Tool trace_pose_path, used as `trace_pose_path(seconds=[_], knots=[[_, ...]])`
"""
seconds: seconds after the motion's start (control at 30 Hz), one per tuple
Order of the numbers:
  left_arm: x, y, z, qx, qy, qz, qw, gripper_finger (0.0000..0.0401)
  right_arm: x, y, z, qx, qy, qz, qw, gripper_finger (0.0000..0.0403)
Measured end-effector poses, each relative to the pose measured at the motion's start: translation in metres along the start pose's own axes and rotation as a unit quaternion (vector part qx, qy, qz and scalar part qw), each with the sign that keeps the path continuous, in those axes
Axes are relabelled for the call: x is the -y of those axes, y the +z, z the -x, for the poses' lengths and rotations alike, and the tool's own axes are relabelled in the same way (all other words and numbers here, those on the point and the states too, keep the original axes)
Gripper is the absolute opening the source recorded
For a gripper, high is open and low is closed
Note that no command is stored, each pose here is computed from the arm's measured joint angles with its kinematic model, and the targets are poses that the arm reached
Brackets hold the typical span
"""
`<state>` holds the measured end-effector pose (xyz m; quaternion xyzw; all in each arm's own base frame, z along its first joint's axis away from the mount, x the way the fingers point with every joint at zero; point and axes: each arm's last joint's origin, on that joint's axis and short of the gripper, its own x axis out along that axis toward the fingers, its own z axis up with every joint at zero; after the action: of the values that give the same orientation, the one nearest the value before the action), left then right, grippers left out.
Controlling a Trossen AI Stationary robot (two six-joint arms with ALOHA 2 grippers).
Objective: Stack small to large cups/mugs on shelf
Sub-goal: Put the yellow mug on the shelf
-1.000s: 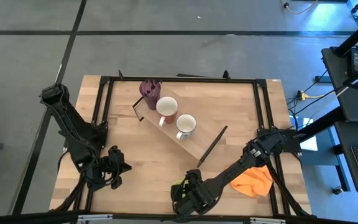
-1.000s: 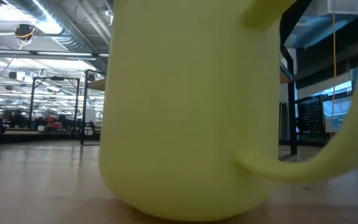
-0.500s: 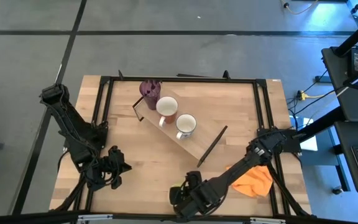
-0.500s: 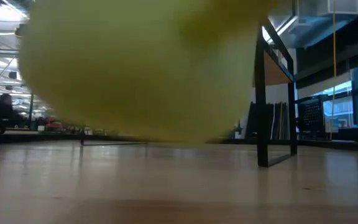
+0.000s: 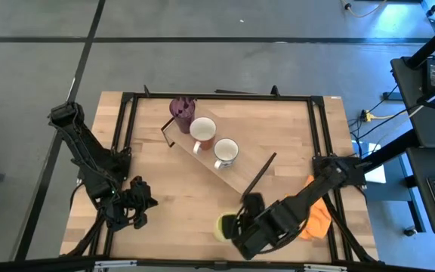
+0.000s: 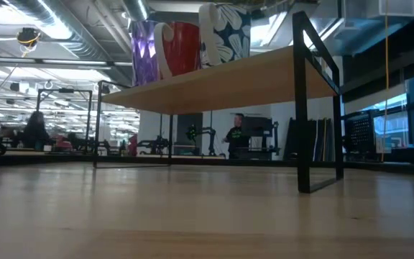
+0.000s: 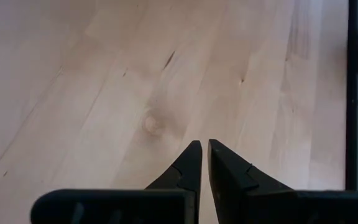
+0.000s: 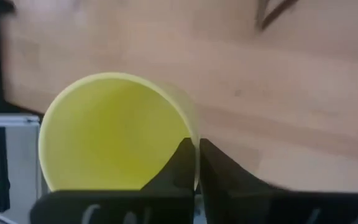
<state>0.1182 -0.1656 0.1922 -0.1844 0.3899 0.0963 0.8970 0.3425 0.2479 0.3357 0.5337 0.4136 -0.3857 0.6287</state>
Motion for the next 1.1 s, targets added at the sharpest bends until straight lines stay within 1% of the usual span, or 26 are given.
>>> trace_pose_path(seconds=[0.13,0.23,0.33,0.47,0.6,0.83,0.97,1.1], knots=[[0.000,0.000,0.000,-0.001,0.001,0.004,1.000,0.0024,0.009,0.020,0.027,0.040,0.003,0.008,0.999,0.0007],[-0.001,0.002,-0.002,-0.003,0.004,0.020,1.000,0.0024,0.009,0.032,0.041,0.065,0.038,0.016,0.997,0.0007],[-0.002,0.005,-0.004,-0.008,0.008,0.028,1.000,0.0024,0.008,0.046,0.051,0.090,0.056,0.023,0.994,0.0007],[-0.003,0.008,-0.007,-0.017,0.013,0.038,0.999,0.0024,0.004,0.060,0.053,0.098,0.055,0.041,0.993,0.0007],[-0.005,0.011,-0.009,-0.018,0.018,0.046,0.999,0.0024,0.001,0.072,0.052,0.100,0.050,0.045,0.993,0.0007],[-0.005,0.012,-0.010,-0.017,0.020,0.049,0.998,0.0024,-0.001,0.076,0.051,0.083,0.042,0.041,0.995,0.0007],[-0.005,0.012,-0.010,-0.033,0.016,0.051,0.998,0.0024,-0.001,0.075,0.051,0.065,0.038,0.019,0.997,0.0007],[-0.005,0.010,-0.010,-0.055,0.013,0.060,0.997,0.0024,-0.001,0.075,0.051,0.064,0.040,-0.016,0.997,0.0007]])
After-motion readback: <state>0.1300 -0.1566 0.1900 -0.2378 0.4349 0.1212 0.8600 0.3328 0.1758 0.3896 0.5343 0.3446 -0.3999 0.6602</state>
